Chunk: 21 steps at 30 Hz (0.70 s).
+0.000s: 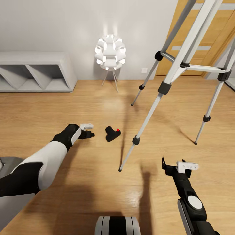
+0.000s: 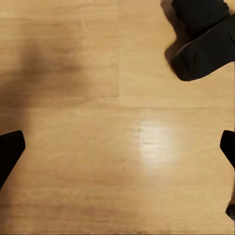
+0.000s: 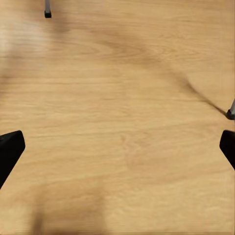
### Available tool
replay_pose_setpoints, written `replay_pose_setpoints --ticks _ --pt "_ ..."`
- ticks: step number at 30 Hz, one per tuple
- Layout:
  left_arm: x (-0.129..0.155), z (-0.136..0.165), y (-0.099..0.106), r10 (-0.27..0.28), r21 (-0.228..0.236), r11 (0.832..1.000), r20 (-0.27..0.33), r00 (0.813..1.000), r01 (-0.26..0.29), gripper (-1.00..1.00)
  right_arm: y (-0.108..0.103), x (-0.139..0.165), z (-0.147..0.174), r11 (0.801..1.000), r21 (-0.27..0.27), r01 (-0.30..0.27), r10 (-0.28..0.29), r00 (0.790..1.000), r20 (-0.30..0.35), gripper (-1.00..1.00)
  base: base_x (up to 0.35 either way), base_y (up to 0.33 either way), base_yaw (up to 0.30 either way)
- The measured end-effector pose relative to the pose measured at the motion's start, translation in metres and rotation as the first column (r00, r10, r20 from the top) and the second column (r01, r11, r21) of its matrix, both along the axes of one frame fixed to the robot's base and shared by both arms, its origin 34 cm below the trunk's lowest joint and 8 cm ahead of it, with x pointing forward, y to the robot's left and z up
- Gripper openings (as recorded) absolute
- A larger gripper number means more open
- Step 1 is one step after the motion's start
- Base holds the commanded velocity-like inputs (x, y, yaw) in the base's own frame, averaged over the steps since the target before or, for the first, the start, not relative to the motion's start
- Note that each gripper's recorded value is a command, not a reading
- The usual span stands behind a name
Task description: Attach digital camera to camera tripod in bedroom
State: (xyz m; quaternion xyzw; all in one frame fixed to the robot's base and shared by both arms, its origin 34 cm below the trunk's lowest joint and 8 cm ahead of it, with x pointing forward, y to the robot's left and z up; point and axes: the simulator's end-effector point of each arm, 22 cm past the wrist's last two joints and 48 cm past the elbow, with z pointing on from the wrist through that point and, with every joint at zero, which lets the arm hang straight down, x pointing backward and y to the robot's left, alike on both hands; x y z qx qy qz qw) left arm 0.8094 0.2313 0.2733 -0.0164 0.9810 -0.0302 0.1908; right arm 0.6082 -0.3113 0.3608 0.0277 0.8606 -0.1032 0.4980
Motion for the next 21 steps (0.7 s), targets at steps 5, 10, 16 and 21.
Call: replay_pose_setpoints --ticks 5,10,16,21 --pt "-0.008 -0.007 -0.009 -0.009 -0.008 1.0 -0.02 1.0 0.009 1.0 -0.001 -0.001 -0.001 1.0 -0.001 0.003 -0.003 1.0 -0.006 1.0 0.001 0.0 0.0" --pt "-0.004 -0.004 -0.02 -0.016 -0.021 1.0 -0.008 1.0 0.016 1.0 -0.002 -0.001 -0.001 1.0 -0.003 0.005 -0.005 1.0 -0.007 1.0 0.0 0.0 0.0" --pt "0.017 0.017 -0.021 -0.015 -0.023 1.0 0.055 0.998 0.016 1.0 -0.002 -0.007 -0.013 1.0 0.005 0.012 -0.012 0.997 -0.073 1.0 0.0 0.0 0.0" --pt "0.026 0.027 -0.024 -0.016 -0.024 1.0 0.083 0.996 0.018 1.0 -0.002 0.008 -0.01 1.0 0.008 0.016 -0.016 0.997 -0.074 1.0 0.0 0.0 0.0"
